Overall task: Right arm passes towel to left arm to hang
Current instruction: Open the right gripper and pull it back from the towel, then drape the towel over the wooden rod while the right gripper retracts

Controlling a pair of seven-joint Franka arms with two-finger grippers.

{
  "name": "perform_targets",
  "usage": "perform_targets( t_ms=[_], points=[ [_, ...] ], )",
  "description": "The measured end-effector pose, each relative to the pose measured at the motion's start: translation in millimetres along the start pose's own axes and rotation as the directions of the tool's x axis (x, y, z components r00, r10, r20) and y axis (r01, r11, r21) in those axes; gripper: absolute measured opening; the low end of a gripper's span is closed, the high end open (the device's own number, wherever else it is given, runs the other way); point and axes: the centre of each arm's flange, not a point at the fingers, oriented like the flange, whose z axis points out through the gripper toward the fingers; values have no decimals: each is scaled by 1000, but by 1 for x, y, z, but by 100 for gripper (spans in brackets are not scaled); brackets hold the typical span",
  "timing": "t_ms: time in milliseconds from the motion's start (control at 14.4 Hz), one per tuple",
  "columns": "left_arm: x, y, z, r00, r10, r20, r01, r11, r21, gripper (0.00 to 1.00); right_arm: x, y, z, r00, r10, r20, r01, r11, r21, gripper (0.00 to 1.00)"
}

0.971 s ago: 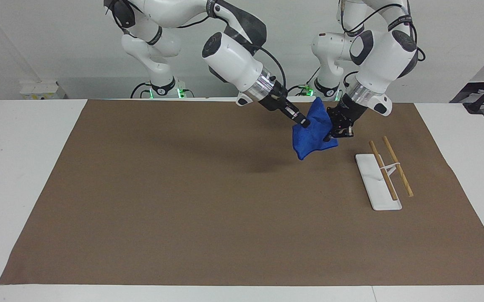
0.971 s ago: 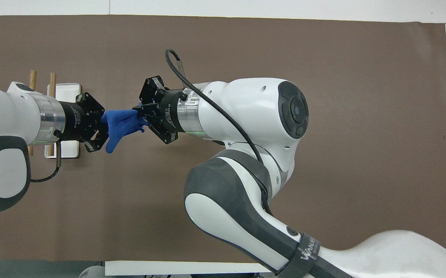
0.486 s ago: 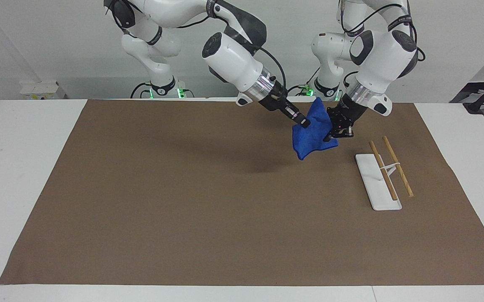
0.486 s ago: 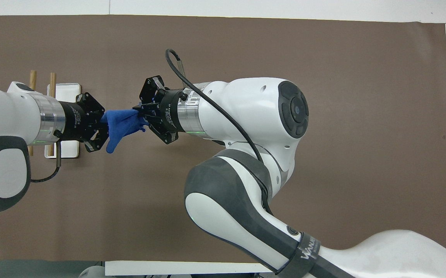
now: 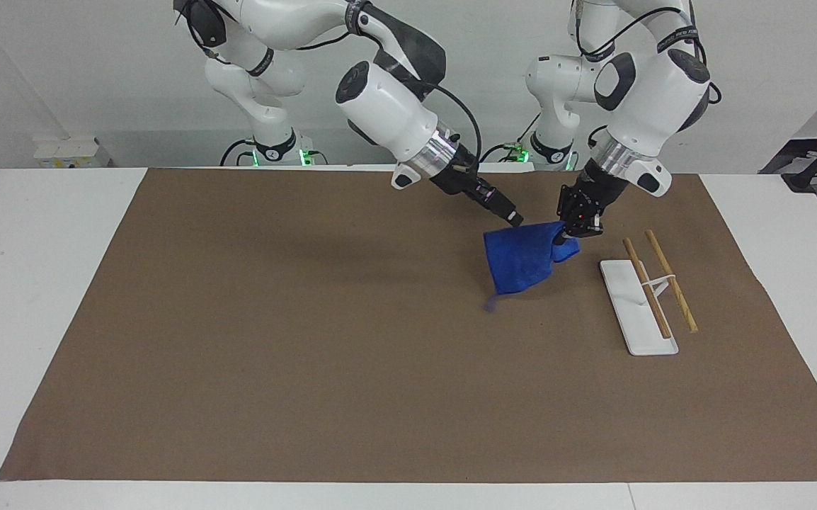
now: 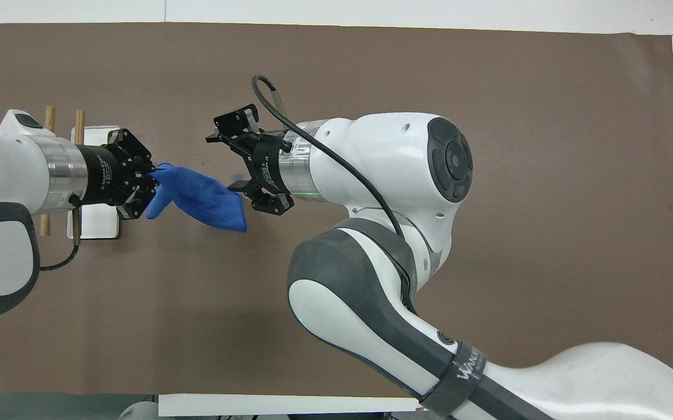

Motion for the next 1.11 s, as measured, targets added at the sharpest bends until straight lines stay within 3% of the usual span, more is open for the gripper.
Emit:
perform_targets(
  t_ms=[69, 277, 555, 694, 832, 1110],
  points=[
    [9, 4, -3, 1000, 24, -3, -24, 1000, -14, 3, 13, 9, 1, 996, -82, -26, 82, 996, -20, 99],
    [39, 12, -9, 994, 107, -21, -107, 994, -36, 3, 70, 42, -10, 941, -323, -100, 312, 943, -117, 100],
    [77, 17, -17, 943, 328, -51, -330, 943, -40, 3, 179, 79, -84, 807, -589, -41, 540, 764, -352, 100],
    [93, 19, -22, 919, 388, -65, -391, 920, -42, 3, 236, 97, -136, 741, -671, -25, 584, 663, -468, 100],
    [108, 20, -26, 909, 410, -76, -414, 909, -44, 3, 274, 112, -182, 704, -710, -12, 595, 598, -538, 100],
    [137, 23, -36, 875, 473, -107, -480, 876, -53, 3, 290, 117, -266, 664, -747, 39, 588, 489, -645, 100]
  ],
)
